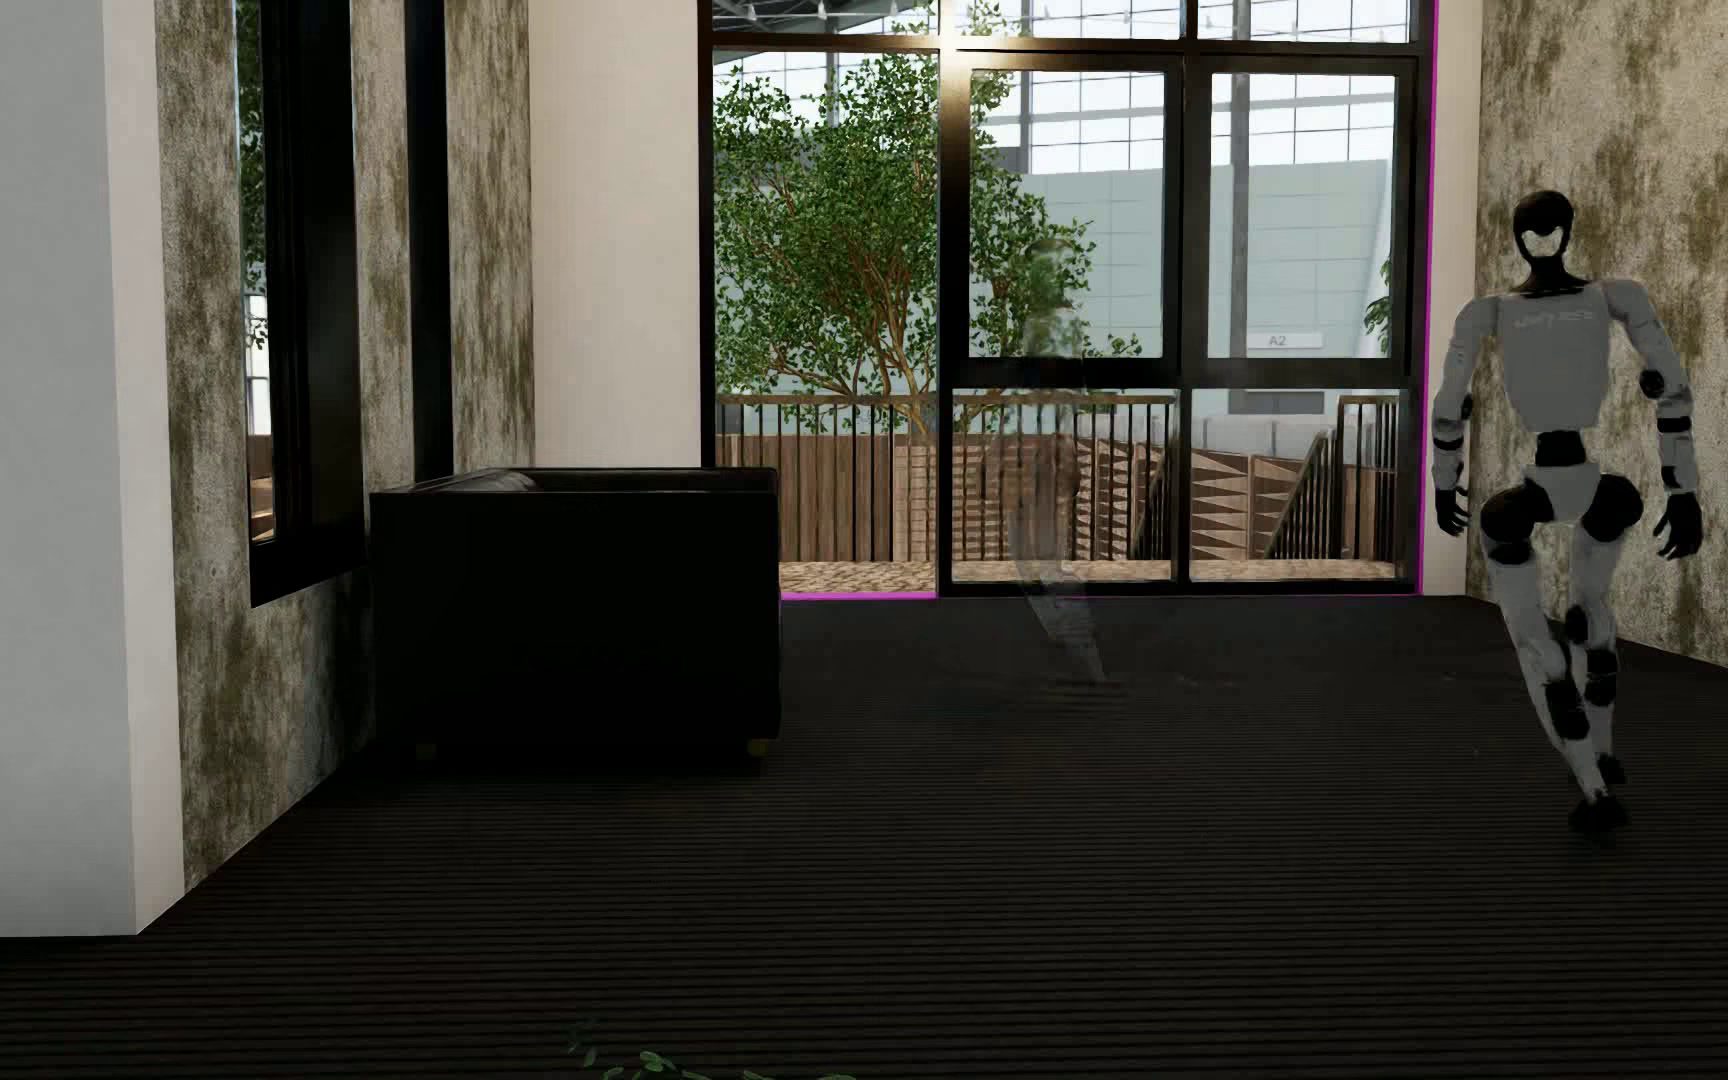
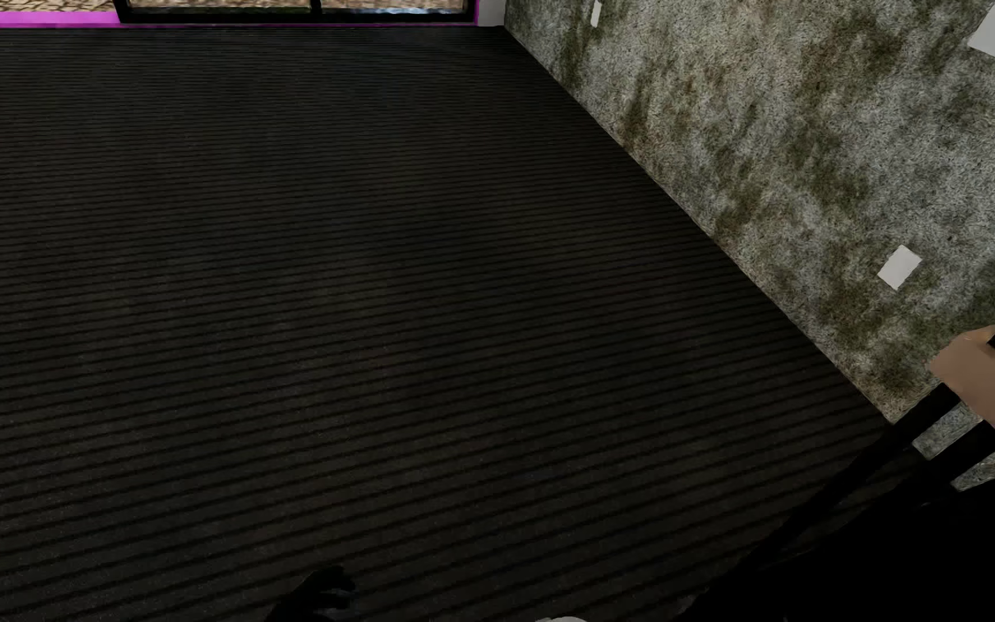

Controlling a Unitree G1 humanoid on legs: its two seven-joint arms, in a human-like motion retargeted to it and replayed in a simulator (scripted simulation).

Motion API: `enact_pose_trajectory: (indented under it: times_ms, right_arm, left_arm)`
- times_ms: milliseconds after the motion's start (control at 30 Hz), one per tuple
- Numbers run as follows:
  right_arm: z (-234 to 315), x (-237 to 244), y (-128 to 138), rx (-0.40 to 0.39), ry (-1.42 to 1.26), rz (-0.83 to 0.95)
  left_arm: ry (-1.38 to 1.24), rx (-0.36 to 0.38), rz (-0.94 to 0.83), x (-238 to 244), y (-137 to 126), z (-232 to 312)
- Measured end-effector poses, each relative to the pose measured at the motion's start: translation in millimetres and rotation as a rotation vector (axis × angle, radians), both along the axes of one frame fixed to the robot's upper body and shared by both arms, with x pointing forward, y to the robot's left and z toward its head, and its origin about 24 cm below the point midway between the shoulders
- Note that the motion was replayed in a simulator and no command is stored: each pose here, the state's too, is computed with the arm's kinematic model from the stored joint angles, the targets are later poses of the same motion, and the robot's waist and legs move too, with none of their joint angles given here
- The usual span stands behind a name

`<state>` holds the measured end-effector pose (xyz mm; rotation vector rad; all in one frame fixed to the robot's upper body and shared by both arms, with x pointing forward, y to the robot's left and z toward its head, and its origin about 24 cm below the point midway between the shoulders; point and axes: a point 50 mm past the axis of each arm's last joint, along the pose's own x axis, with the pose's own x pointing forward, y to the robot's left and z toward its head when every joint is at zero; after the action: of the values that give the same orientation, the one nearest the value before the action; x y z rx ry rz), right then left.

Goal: Go to fabric sofa

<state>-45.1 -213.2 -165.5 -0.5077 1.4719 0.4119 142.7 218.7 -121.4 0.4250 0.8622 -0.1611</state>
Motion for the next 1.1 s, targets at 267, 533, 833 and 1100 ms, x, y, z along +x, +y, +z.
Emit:
enact_pose_trajectory:
  times_ms: [267, 533, 833, 1100]
  right_arm:
    - [2.1, 22.1, -31.4, -0.094, -0.027, -0.002]
    - [39.7, 183.3, -41.8, -0.068, -0.532, -0.01]
    - [116.4, 285.6, -20.5, 0.059, -0.997, -0.071]
    - [7.5, 111.7, 20.8, 0.09, -0.324, 0.073]
  left_arm:
    - [0.21, -0.088, 0.038, -69.6, -32.8, -30.1]
    - [0.543, -0.002, -0.102, -164.4, -25.2, -45.4]
    - [0.607, -0.001, 0.073, -192.2, -13.8, -43.6]
    - [0.496, 0.047, 0.066, -150.0, 7.0, -41.8]
